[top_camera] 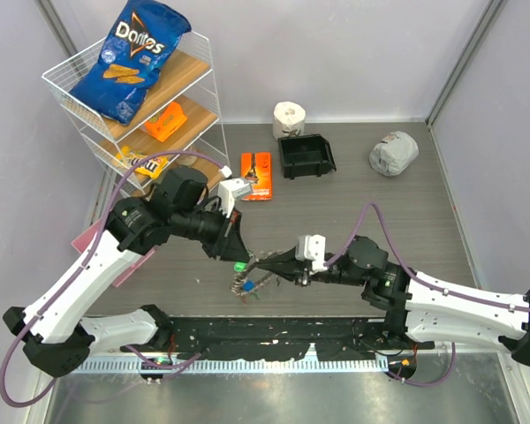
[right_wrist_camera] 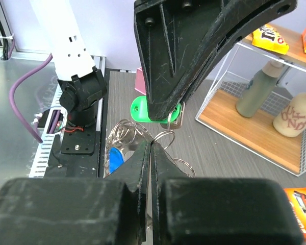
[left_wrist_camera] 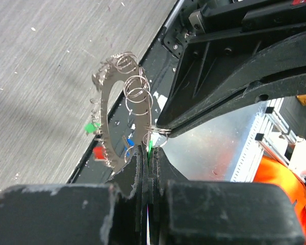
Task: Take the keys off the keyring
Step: Remove the key from the keyring.
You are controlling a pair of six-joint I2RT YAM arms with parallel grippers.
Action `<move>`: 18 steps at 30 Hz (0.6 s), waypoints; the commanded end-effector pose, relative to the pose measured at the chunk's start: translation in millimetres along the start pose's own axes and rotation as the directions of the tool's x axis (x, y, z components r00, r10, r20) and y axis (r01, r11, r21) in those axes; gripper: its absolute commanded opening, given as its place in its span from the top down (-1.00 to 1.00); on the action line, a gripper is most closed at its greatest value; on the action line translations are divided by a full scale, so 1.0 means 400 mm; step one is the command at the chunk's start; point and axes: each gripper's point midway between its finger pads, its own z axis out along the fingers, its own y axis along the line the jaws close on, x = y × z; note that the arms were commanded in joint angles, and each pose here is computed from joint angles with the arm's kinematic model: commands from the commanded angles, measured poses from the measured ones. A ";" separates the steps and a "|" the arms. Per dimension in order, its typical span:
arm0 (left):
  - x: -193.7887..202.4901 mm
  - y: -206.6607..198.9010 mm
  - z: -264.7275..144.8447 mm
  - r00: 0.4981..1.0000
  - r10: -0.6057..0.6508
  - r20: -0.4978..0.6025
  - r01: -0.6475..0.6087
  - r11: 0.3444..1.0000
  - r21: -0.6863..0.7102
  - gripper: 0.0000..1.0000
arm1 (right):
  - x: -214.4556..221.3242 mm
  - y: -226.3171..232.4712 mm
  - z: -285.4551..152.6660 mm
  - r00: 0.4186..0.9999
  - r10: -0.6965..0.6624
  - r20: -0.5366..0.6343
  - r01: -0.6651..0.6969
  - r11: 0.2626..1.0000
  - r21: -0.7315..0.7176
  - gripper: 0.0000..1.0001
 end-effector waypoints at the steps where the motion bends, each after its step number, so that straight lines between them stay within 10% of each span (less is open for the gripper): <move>1: -0.025 0.006 0.021 0.999 0.013 0.029 -0.014 1.000 0.027 1.00 | -0.096 0.027 -0.025 0.979 -0.109 0.171 0.117 0.993 -0.035 0.89; 12: -0.013 0.008 0.053 1.000 -0.015 0.016 0.014 0.997 0.072 1.00 | -0.094 0.041 -0.046 0.967 -0.136 0.217 0.146 0.989 -0.029 0.90; 18: -0.029 -0.005 0.012 0.998 0.015 0.058 -0.018 0.999 0.042 1.00 | -0.063 0.005 -0.043 0.989 -0.072 0.126 0.068 0.997 0.042 0.22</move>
